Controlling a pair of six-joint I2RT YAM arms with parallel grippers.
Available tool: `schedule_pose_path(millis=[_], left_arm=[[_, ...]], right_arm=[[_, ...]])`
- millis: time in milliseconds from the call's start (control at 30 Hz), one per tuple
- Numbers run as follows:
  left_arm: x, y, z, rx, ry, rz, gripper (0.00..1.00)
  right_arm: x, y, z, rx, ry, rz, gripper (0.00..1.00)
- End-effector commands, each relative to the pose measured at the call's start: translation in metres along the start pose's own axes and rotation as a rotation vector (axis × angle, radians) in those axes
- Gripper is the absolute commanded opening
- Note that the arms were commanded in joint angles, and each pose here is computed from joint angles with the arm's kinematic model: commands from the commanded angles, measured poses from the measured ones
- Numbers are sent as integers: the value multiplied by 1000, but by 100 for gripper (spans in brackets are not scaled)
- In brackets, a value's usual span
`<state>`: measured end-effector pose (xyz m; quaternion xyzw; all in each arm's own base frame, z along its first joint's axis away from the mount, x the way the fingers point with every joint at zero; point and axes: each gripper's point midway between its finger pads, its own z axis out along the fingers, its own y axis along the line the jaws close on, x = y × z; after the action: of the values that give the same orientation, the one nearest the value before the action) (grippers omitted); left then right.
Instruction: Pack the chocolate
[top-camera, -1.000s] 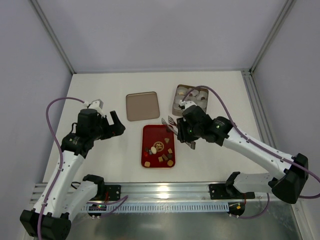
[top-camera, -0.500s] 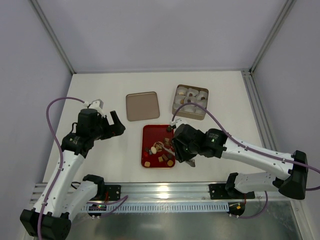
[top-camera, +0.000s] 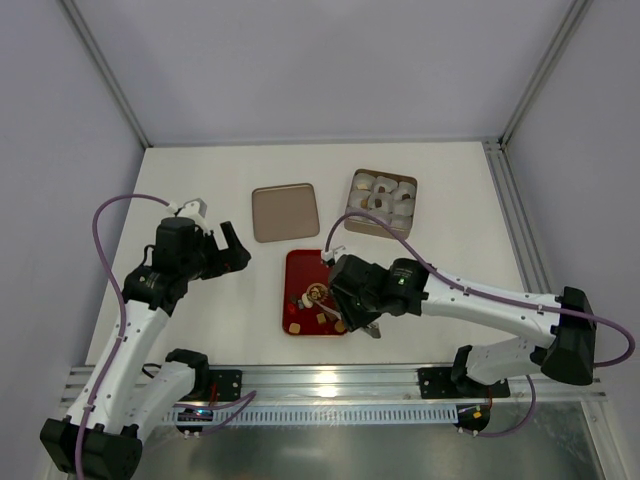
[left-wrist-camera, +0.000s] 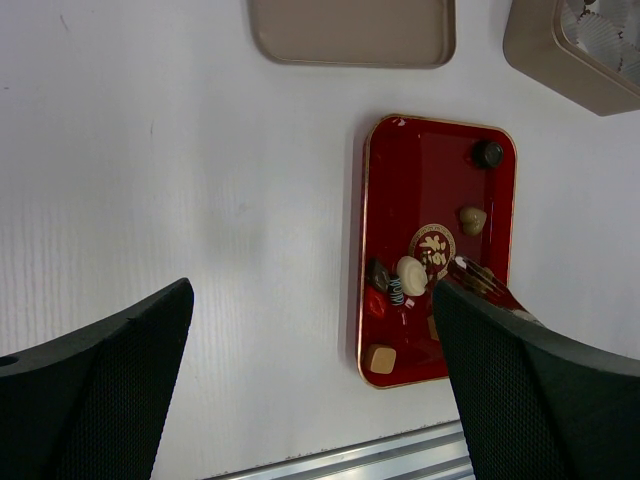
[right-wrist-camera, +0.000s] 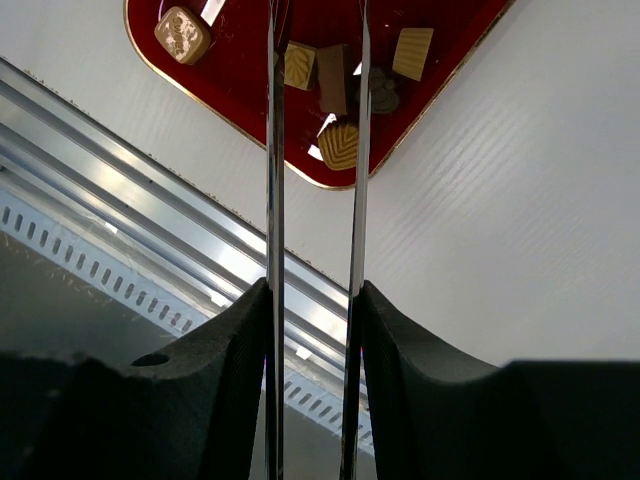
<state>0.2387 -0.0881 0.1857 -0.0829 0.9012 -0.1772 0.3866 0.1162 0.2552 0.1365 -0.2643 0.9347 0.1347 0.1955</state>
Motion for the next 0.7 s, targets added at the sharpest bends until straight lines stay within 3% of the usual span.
schedule_pose_path(millis=[0,667], left_arm=[[-3,-2,0,7,-16,-2,100],[-4,-3,-1,10,-16,0,100]], right_arm=[[-20,16,-7,-26,-59,-13,42],[-25,22,6,-4,-37,-39,42]])
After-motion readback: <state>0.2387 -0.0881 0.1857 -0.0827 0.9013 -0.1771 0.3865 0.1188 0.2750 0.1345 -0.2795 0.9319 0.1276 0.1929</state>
